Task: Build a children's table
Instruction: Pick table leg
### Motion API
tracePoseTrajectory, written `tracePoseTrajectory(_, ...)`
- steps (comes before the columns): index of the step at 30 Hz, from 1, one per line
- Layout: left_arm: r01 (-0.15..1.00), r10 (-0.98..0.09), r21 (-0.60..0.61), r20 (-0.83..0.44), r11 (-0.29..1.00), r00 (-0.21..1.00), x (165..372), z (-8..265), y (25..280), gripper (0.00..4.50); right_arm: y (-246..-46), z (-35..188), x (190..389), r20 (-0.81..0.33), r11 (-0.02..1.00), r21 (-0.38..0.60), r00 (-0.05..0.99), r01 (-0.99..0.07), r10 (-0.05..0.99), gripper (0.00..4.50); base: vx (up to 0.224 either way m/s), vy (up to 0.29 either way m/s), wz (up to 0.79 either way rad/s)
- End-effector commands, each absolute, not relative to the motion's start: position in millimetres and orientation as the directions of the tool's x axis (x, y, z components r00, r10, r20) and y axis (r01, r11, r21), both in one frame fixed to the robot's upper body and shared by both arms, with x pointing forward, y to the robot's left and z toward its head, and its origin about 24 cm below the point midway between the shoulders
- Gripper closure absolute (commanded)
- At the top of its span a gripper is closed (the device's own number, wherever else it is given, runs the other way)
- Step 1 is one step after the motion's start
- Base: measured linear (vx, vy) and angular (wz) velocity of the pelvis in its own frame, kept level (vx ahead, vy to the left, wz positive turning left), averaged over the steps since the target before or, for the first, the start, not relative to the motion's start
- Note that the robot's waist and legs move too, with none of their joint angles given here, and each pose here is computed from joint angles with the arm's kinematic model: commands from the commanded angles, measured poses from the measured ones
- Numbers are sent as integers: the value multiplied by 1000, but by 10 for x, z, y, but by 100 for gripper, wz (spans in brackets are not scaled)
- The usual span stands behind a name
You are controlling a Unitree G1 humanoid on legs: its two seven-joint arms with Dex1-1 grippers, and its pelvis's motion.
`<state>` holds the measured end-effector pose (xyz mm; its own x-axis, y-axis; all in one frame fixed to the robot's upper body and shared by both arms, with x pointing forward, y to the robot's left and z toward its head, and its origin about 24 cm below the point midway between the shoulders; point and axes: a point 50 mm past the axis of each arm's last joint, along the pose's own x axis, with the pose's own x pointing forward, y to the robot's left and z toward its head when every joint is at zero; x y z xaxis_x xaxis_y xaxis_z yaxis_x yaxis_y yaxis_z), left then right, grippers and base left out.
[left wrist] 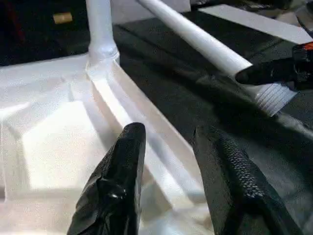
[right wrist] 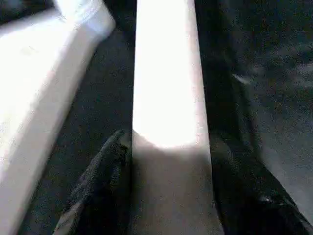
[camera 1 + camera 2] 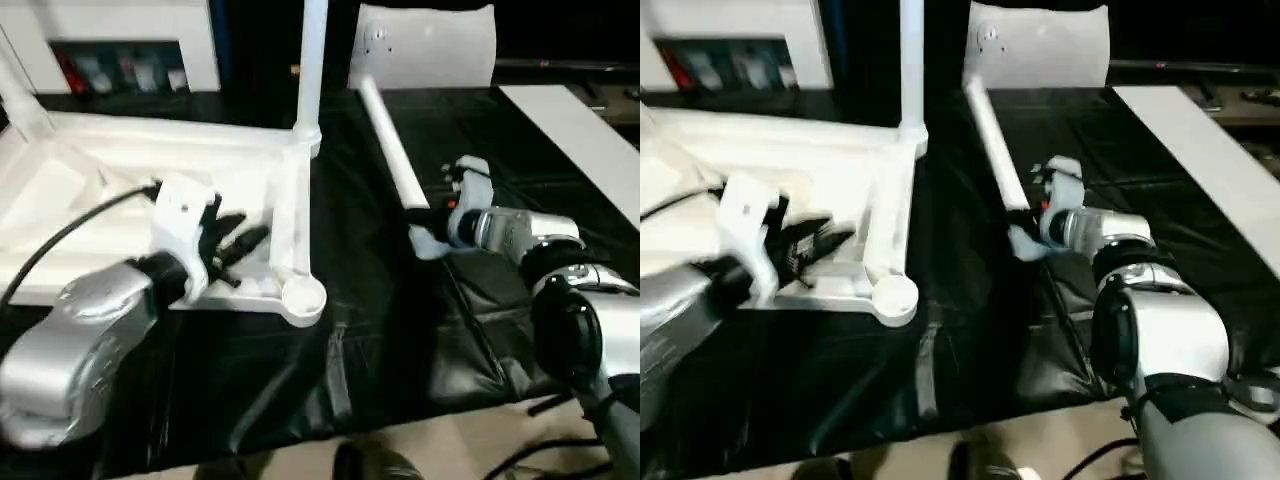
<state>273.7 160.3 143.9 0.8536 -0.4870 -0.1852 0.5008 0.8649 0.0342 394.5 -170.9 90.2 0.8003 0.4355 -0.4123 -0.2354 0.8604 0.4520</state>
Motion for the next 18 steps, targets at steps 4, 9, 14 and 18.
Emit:
tracePoseTrajectory(4, 510, -503, 31, -121, 860, 856, 2838, 1494, 1509, 236, -1725, 1133, 4023, -156, 824, 470, 888, -318, 432, 257, 0, 0, 0)
tracePoseTrajectory(9, 559, -561, -56, -43, 827, 827, 2867, 1584, 1406, 236, -1596, 1359, 3835, 196, 606, 578, 814, -547, 547, 257, 0, 0, 0)
tracePoseTrajectory(14, 586, -589, -140, 26, 798, 808, 2946, 1681, 1334, 236, -1429, 1460, 3430, 413, 377, 547, 632, -748, 656, 259, 0, 0, 0)
tracePoseTrajectory(18, 643, -635, -308, 141, 701, 759, 2986, 1834, 1211, 236, -1329, 1435, 3089, 476, 212, 536, 500, -817, 723, 259, 0, 0, 0)
